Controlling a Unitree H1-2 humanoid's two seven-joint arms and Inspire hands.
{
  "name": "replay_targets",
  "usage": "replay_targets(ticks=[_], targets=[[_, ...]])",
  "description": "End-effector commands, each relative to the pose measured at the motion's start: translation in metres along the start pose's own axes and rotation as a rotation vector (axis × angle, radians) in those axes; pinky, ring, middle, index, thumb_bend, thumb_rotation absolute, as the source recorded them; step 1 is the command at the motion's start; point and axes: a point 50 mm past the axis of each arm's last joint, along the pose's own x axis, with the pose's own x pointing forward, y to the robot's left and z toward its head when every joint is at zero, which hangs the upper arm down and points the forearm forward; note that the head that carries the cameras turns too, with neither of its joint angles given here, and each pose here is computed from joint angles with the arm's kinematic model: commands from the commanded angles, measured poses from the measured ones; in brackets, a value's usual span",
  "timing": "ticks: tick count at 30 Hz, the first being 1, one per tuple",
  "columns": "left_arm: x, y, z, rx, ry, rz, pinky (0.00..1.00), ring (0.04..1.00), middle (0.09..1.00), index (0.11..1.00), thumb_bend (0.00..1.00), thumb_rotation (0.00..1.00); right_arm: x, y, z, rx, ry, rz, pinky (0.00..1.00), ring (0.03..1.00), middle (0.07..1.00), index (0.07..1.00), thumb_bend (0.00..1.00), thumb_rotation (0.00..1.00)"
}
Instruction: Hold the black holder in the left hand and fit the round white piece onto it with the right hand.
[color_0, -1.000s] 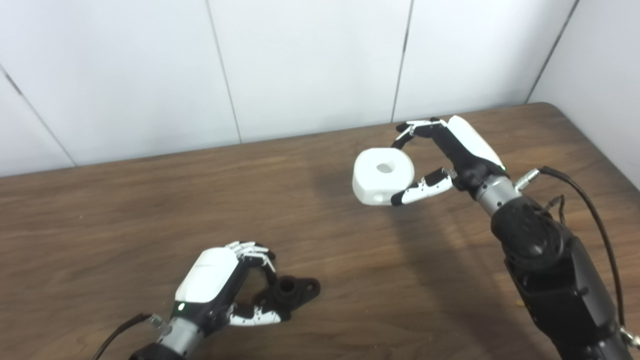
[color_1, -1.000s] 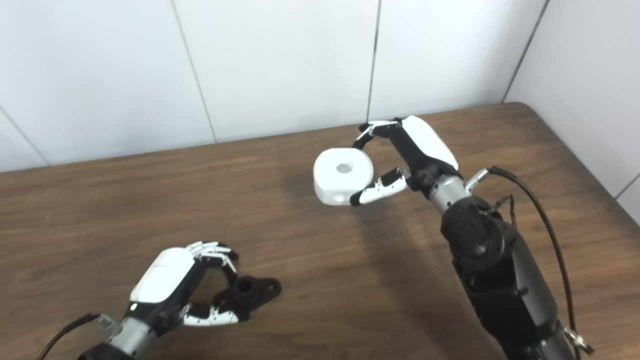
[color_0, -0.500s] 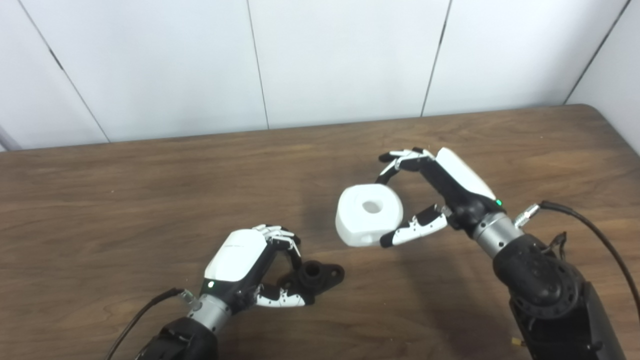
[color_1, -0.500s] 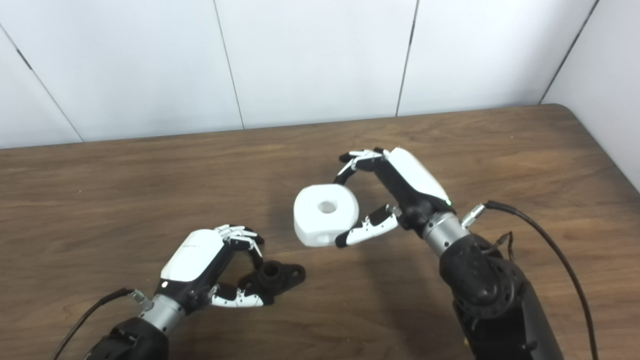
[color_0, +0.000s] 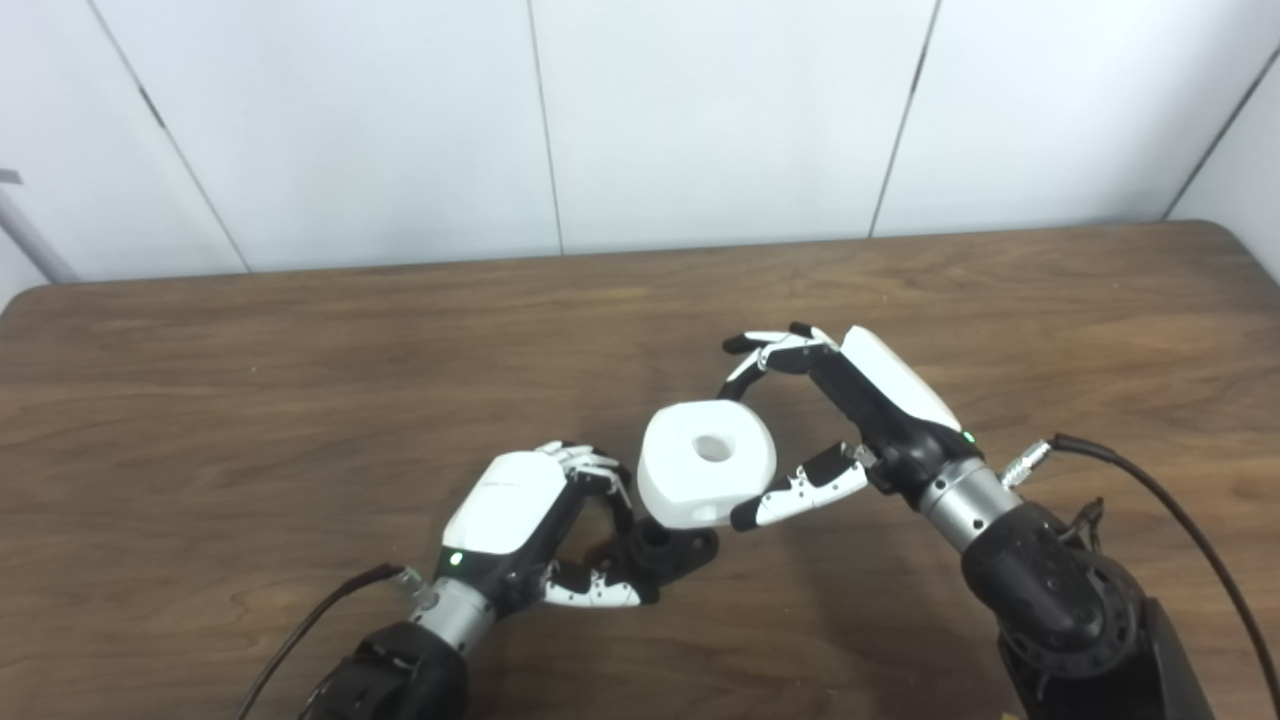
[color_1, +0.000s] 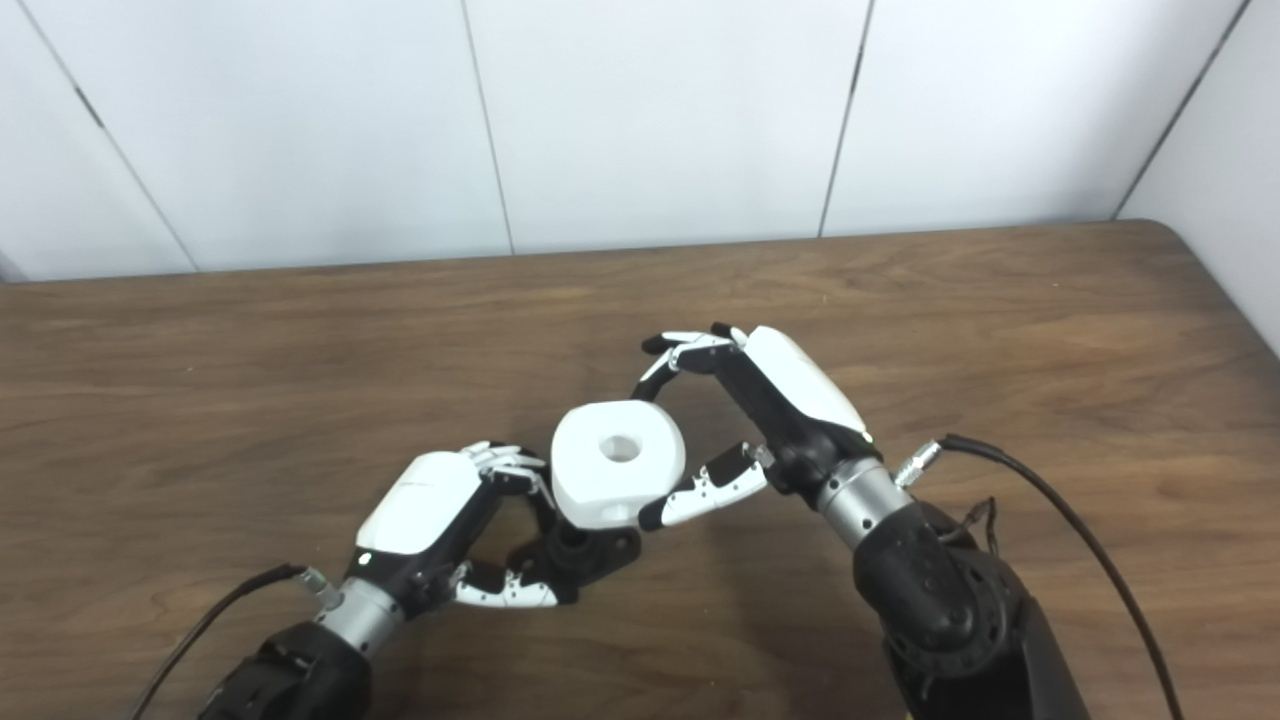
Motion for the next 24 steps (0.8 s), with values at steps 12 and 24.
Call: replay_targets(ticks=[12, 24], targets=[[0.004, -0.019, 0.004, -0.010, 0.011, -0.073, 0.91, 0.845, 0.772, 0.483, 0.52, 0.06, 0.003, 0.011, 0.007, -0.026, -0.089, -0.009, 1.00, 0.906, 0.842, 0.484, 0.52, 0.13], [0.003, -0.017, 0.003, -0.003, 0.008, -0.069, 0.91, 0.844, 0.770, 0.483, 0.52, 0.06, 0.003, 0.016, -0.003, -0.022, -0.060, -0.002, 1.00, 0.915, 0.844, 0.484, 0.52, 0.13]])
